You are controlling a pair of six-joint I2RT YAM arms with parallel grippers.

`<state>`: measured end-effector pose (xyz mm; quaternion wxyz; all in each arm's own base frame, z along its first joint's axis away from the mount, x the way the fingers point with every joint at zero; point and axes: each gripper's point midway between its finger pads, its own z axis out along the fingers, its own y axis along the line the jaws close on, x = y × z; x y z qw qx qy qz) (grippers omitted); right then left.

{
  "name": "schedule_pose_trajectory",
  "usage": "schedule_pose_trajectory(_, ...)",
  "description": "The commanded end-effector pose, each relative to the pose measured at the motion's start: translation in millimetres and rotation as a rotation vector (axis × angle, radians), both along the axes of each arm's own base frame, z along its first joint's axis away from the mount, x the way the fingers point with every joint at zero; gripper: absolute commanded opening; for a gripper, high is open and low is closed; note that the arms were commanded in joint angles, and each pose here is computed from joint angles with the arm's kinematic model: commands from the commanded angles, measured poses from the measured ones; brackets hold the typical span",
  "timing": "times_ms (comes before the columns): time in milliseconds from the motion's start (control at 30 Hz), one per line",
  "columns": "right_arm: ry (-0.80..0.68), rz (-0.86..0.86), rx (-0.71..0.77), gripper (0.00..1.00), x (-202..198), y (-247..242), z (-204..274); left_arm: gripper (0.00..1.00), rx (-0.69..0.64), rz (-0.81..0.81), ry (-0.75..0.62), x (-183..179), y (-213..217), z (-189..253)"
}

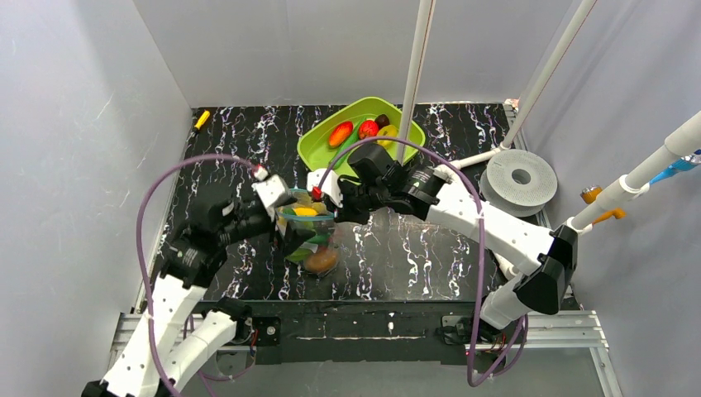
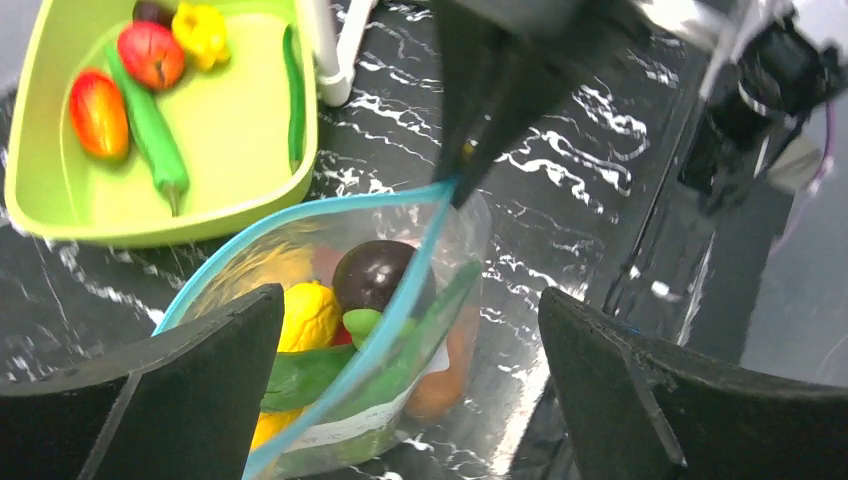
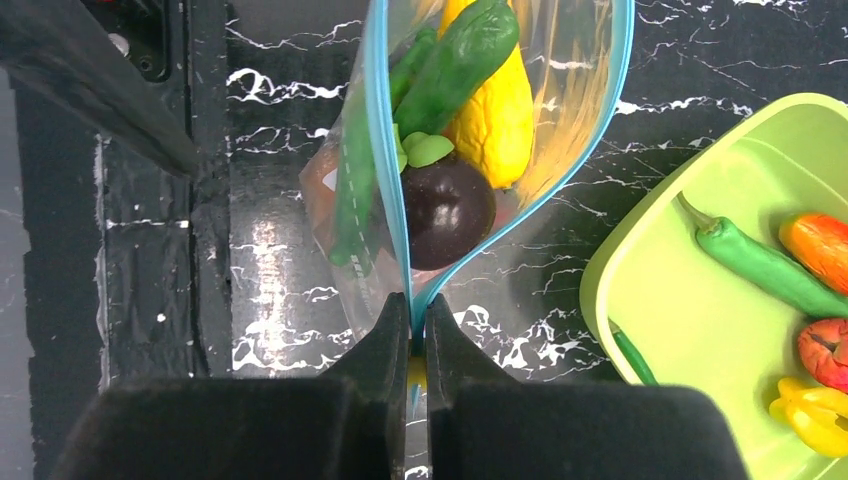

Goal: Place the food in the zip-top bag and seal the zipper
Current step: Zip the zipper food storage bag at the center of the board.

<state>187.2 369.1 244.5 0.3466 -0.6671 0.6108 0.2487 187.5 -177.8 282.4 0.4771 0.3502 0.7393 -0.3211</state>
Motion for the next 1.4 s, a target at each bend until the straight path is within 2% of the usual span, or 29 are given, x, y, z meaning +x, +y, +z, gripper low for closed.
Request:
schedule_pose_trajectory(0,-0.005,0.028,0.089,0.01,-6,-7,24,0.98,0.078,-0.228,-0.485,-4,-11,20)
schedule_pose_trajectory(133,-0.019,0.013,0.108,0.01,-1,-15,24,0.98,0.015,-0.297,-0.445,5,-31,16)
schedule_pose_trajectory(233,-0.018,0.000,0.132,0.01,1,-18,26,0.98,-0.023,-0.256,-0.446,24,-39,15)
schedule_pose_trajectory(267,-0.020,-0.008,0.142,0.01,2,-19,27,0.98,-0.035,-0.239,-0.409,28,-40,10)
schedule_pose_trajectory(367,-0.039,-0.027,0.173,0.01,4,-22,29,0.90,-0.031,-0.280,-0.309,22,-44,-9)
schedule_pose_trajectory(433,-0.039,-0.031,0.175,0.01,4,-23,29,0.80,-0.015,-0.264,-0.280,23,-43,-14)
schedule_pose_trajectory(533,-0.038,-0.041,0.190,0.01,5,-22,31,0.52,0.008,-0.225,-0.249,27,-38,-17)
schedule_pose_trajectory(567,-0.037,-0.046,0.198,0.02,5,-22,32,0.47,0.014,-0.225,-0.235,26,-38,-19)
schedule_pose_trajectory(667,-0.035,-0.043,0.223,0.02,3,-21,36,0.39,0.019,-0.256,-0.196,19,-38,-23)
schedule_pose_trajectory(767,-0.033,-0.047,0.239,0.04,3,-19,38,0.21,0.008,-0.290,-0.160,11,-41,-27)
schedule_pose_trajectory(833,-0.035,-0.070,0.252,0.11,5,-19,40,0.06,0.008,-0.296,-0.132,7,-40,-30)
schedule_pose_trajectory(867,-0.032,-0.093,0.258,0.17,7,-20,38,0.01,0.013,-0.286,-0.123,7,-39,-32)
schedule_pose_trajectory(900,-0.033,-0.117,0.267,0.25,10,-21,36,0.00,0.020,-0.271,-0.119,8,-37,-33)
schedule_pose_trajectory(1000,-0.026,-0.203,0.316,0.56,17,-25,34,0.00,0.041,-0.190,-0.118,15,-29,-38)
schedule_pose_trajectory(1100,0.032,-0.263,0.397,0.75,18,-27,34,0.00,0.037,-0.152,-0.118,16,-25,-37)
schedule_pose_trajectory(1200,0.114,-0.274,0.480,0.82,15,-32,36,0.00,0.007,-0.131,-0.115,14,-25,-32)
schedule_pose_trajectory(1367,0.232,-0.219,0.582,0.80,6,-31,27,0.00,-0.034,-0.110,-0.135,12,-25,-20)
